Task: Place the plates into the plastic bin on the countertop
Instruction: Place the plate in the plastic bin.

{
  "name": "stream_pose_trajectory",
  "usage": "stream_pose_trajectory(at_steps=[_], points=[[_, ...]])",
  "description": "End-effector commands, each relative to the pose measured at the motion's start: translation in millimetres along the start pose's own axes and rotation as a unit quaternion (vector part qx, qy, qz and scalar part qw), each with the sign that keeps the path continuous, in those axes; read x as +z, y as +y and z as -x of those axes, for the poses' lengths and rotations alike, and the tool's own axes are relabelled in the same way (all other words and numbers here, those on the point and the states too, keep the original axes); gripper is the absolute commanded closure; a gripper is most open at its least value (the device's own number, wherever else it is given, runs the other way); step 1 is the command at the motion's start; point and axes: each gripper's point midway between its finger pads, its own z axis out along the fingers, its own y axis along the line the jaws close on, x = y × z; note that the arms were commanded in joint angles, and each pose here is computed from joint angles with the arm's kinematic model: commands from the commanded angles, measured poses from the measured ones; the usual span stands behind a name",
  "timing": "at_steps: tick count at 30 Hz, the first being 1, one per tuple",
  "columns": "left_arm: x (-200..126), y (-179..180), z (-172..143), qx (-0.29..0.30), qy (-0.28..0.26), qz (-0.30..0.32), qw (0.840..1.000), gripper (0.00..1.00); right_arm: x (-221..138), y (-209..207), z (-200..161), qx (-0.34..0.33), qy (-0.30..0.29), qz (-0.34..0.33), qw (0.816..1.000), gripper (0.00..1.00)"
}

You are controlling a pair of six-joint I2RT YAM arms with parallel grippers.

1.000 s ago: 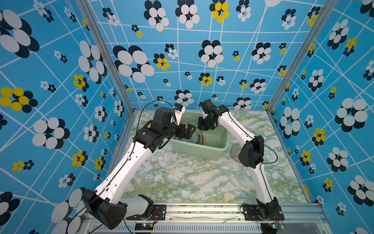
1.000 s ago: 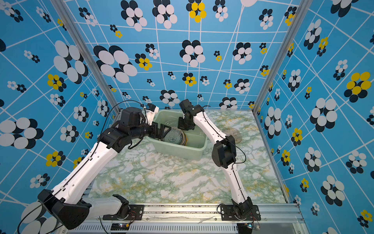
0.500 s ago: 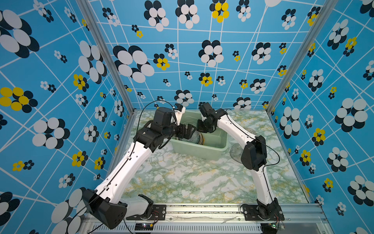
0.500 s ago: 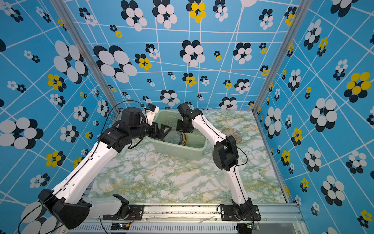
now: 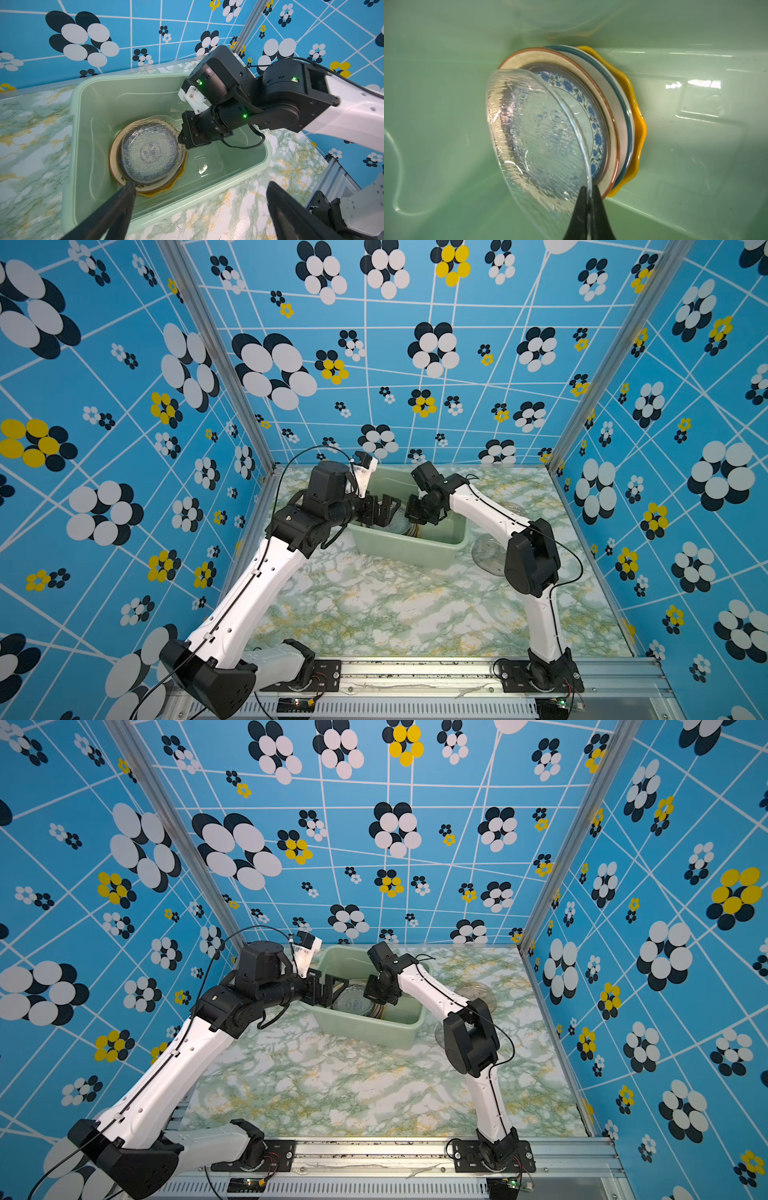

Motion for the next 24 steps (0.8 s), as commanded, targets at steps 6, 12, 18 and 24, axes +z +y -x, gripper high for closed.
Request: stream_pose_trajectory(at_steps=[6, 12, 18, 24], points=[[-4.5, 5.9, -0.9, 0.009, -0.006, 0.011, 1.0, 0.01, 0.6, 15.8, 0.1, 0.013, 0.0, 0.022, 1.0, 0.99], [-3.6, 8.0, -2.9, 0.011, -0.002, 0.013, 1.0, 0.01, 25.8, 15.6, -3.9, 0.015, 0.017, 0.011, 1.0, 0.98], [-4.7, 10.0, -4.4, 0.013, 0.0, 0.017, 1.0, 0.01, 37.9, 16.4, -8.4, 0.02, 0.025, 0.007, 0.999, 0.94], [-6.3, 11.5, -5.0, 0.014, -0.001, 0.02, 1.0, 0.01, 40.6, 12.9, -9.0, 0.029, 0.024, 0.0, 0.999, 0.77]])
